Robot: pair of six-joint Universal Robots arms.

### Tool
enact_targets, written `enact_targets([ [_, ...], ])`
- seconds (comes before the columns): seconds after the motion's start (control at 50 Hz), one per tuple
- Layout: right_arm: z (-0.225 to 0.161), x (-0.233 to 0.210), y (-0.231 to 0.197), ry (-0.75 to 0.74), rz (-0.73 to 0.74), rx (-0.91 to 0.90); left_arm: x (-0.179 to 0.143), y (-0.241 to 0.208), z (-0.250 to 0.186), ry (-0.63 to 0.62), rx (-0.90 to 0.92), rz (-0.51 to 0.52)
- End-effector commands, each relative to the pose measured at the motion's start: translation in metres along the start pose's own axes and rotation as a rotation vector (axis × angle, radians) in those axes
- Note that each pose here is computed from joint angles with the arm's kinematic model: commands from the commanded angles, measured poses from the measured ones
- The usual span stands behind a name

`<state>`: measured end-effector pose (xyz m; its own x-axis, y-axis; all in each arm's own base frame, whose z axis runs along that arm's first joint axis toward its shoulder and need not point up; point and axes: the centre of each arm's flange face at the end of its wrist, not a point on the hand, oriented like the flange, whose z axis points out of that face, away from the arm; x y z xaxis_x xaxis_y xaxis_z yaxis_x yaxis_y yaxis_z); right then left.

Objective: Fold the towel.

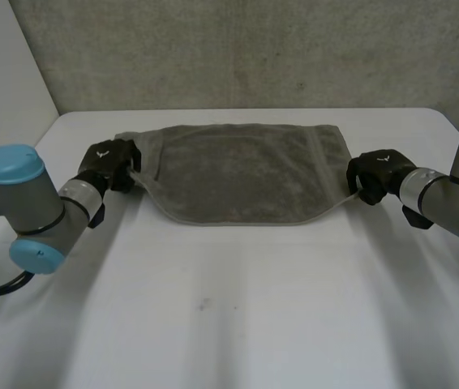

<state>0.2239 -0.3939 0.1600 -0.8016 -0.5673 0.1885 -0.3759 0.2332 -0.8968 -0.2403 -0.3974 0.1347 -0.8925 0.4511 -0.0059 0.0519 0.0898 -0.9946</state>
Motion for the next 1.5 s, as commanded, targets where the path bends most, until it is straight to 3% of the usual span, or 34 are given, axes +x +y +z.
enact_targets([
  [0.02, -0.03, -0.006, -0.015, 0.002, -0.03, 0.013, -0.002, -0.02, -0.025, -0.017, -0.052, 0.025],
  [0.36, -0.084, 0.007, -0.025, 0.057, -0.063, -0.005, 0.013, -0.082, -0.091, -0.019, -0.039, 0.036],
  [0.46, -0.143, 0.027, -0.051, 0.149, -0.148, 0.016, 0.007, -0.092, -0.13, -0.064, -0.099, 0.035],
  [0.54, -0.156, 0.027, -0.053, 0.128, -0.169, -0.002, 0.006, -0.094, -0.145, -0.071, -0.121, 0.079],
  [0.68, -0.159, 0.019, -0.053, 0.058, -0.172, 0.009, 0.018, -0.087, -0.155, 0.023, -0.156, 0.136],
  [0.8, -0.128, 0.02, -0.043, 0.037, -0.176, 0.021, 0.017, -0.075, -0.137, 0.061, -0.179, 0.132],
  [0.84, -0.099, 0.01, -0.041, 0.008, -0.184, 0.044, 0.015, -0.072, -0.114, 0.07, -0.173, 0.137],
  [0.96, -0.059, 0.011, -0.039, 0.033, -0.154, 0.062, 0.01, -0.065, -0.073, 0.084, -0.159, 0.143],
  [1.0, -0.032, 0.019, -0.036, 0.07, -0.142, 0.068, -0.001, -0.061, -0.044, 0.054, -0.144, 0.151],
  [1.16, 0.022, 0.032, -0.043, 0.16, -0.115, 0.163, -0.025, -0.053, 0.013, -0.039, -0.082, 0.177],
  [1.5, 0.077, 0.038, -0.043, 0.272, -0.157, 0.347, -0.019, -0.006, 0.065, -0.011, -0.152, 0.172],
])
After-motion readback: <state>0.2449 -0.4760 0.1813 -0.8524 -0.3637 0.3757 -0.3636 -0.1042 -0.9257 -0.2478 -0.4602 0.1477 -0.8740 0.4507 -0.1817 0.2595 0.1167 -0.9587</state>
